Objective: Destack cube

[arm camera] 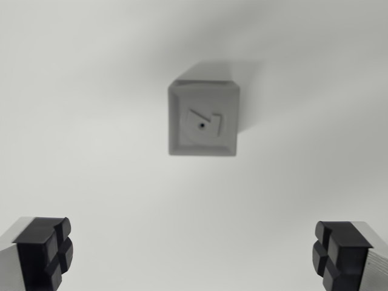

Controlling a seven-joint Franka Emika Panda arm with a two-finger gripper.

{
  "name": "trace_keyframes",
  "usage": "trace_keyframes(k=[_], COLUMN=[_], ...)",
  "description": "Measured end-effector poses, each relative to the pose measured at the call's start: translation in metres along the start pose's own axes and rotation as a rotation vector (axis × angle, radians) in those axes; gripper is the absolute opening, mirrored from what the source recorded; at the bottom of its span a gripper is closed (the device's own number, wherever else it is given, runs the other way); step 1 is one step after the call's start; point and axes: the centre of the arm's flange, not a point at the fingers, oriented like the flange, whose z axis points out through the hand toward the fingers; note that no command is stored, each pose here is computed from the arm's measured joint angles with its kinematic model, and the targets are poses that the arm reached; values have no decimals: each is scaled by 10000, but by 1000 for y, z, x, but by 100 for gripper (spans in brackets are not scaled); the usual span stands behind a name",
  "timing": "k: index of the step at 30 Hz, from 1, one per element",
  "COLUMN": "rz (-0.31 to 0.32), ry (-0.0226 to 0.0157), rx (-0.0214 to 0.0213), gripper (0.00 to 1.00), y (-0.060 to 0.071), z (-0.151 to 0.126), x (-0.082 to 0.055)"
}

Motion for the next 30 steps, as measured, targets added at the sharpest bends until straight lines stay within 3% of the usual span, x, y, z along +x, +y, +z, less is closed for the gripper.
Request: trace_keyframes(k=[9, 19, 30], rz=[2, 4, 5], ry=[-4, -12, -13], rx=[-14, 2, -13], gripper=[100, 100, 100], y=[0, -1, -1], z=[-33, -73, -102], x=[0, 0, -1])
